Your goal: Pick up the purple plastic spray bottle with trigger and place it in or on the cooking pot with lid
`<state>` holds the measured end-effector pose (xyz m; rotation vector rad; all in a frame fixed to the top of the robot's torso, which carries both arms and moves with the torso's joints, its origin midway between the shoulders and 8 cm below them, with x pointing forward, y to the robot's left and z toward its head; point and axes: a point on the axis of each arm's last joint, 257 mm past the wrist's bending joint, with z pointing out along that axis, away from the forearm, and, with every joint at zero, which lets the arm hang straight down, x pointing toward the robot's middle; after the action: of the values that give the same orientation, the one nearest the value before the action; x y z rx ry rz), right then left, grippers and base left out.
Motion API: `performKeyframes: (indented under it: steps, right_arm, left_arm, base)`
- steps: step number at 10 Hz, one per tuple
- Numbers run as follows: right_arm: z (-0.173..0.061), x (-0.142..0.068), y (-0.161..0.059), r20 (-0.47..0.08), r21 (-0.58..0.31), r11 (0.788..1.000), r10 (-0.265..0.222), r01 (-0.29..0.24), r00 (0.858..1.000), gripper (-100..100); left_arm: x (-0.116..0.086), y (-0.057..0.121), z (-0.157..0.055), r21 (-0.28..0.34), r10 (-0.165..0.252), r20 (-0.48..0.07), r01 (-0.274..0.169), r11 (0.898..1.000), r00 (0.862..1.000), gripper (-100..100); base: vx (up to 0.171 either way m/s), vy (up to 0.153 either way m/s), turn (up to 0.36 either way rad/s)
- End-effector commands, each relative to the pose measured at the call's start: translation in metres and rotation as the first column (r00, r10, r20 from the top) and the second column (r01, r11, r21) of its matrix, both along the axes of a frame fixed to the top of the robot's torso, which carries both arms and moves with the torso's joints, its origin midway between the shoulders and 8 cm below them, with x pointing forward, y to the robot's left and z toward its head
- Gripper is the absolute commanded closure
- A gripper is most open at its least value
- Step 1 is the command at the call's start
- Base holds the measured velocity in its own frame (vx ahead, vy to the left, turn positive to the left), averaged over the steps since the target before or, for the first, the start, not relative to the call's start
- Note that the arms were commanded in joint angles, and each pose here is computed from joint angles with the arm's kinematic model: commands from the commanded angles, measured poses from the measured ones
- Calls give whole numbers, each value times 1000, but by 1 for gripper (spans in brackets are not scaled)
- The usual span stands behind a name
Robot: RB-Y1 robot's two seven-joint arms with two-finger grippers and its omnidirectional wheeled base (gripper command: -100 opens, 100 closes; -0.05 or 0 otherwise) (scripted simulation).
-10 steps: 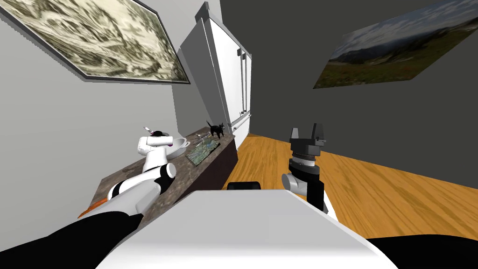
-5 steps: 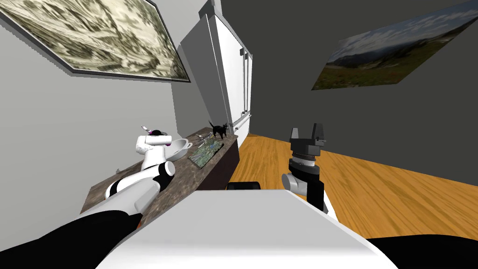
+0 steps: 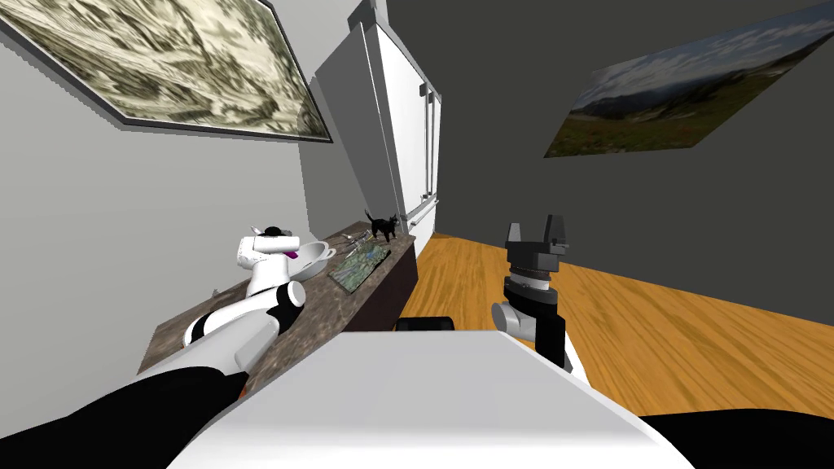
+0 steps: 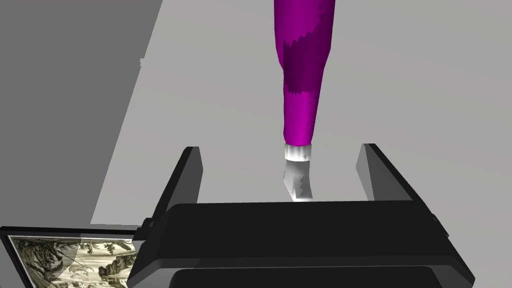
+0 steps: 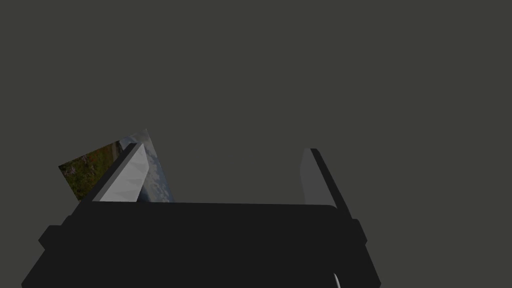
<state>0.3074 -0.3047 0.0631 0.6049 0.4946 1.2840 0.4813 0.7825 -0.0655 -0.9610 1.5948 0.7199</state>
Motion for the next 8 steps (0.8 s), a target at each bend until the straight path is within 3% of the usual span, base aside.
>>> performKeyframes:
  steps: [1, 3, 4, 6, 8]
  right_arm:
    - [0, 0, 0, 0, 0, 1000, 0, 0, 1000, 0]
    - [0, 0, 0, 0, 0, 1000, 0, 0, 1000, 0]
    - [0, 0, 0, 0, 0, 1000, 0, 0, 1000, 0]
    - [0, 0, 0, 0, 0, 1000, 0, 0, 1000, 0]
    - [0, 0, 0, 0, 0, 1000, 0, 0, 1000, 0]
  left_arm:
    - [-10, 17, 13, 8, 16, 2, -16, 1000, 1000, -100]
    - [-14, 20, 12, 10, 20, -7, -20, 1000, 1000, -100]
    - [-22, 35, 26, 17, 34, 4, -34, 999, 999, -100]
    - [-27, 38, 23, 17, 37, -12, -37, 999, 999, -100]
    - [-40, 55, 32, 18, 53, -11, -53, 998, 999, -100]
  base:
    - [16, -35, -46]
    - [12, -35, -5]
    - [14, -43, -42]
    - [8, -30, -7]
    - [16, -39, -32]
